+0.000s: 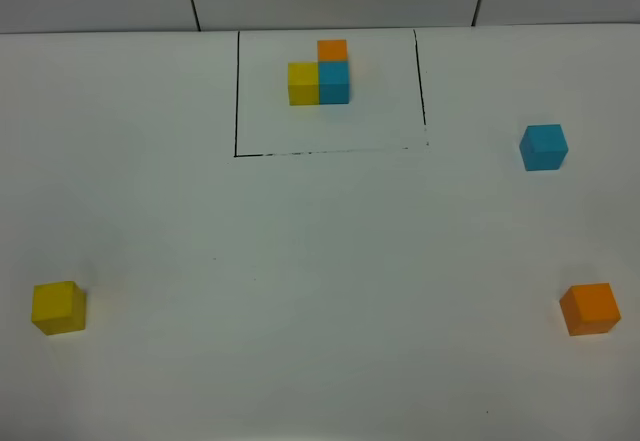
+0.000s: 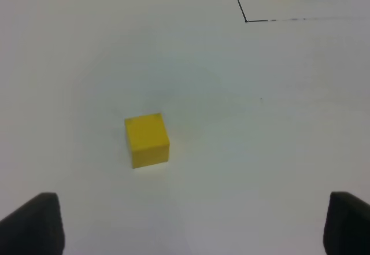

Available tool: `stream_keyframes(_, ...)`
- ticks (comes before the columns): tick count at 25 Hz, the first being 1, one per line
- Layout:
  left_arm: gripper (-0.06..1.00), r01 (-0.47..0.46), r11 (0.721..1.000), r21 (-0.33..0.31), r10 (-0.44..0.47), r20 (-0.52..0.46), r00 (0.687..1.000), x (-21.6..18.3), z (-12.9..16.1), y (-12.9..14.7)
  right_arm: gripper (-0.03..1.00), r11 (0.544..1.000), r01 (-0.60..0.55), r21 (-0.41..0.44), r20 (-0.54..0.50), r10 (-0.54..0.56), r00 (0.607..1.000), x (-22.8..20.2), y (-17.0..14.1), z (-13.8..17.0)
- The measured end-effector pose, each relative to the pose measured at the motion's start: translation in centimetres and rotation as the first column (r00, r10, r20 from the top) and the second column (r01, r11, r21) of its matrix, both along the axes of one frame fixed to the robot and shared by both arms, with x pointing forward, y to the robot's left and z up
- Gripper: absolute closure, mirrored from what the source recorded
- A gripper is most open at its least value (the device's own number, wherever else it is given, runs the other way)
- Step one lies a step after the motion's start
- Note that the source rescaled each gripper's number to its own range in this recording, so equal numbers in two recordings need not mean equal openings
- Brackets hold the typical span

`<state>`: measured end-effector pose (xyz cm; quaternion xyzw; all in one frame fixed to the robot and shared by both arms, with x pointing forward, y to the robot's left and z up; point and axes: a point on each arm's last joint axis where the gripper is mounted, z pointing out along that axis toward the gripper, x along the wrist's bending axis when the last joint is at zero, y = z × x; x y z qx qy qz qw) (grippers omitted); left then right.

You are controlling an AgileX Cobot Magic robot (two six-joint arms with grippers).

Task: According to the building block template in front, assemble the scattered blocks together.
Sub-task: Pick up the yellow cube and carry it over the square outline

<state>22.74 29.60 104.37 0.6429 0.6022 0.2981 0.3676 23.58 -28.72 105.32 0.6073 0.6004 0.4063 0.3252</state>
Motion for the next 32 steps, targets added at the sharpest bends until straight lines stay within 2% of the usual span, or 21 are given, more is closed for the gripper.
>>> stream_keyframes(21,0.12,0.0,1.0,0.001,0.0,-0.021,1.0,0.3,0.0,0.0,0.22,1.0,0.0,0.0,0.0,0.0,1.0,0.0,0.0,0.0)
stream_keyframes(25,0.12,0.001,1.0,0.008,0.0,-0.132,0.991,1.9,0.0,-0.1,0.22,1.0,0.0,0.0,0.0,0.0,1.0,0.0,0.0,0.0)
stream_keyframes(29,0.12,0.003,1.0,0.017,0.002,-0.29,0.957,4.5,0.2,-0.3,0.22,1.0,0.0,0.0,0.0,0.0,1.0,0.0,0.0,0.0)
stream_keyframes(32,0.12,0.003,1.0,0.025,0.007,-0.372,0.928,6.5,0.7,-0.3,0.22,1.0,0.0,0.0,0.0,0.0,1.0,0.0,0.0,0.0)
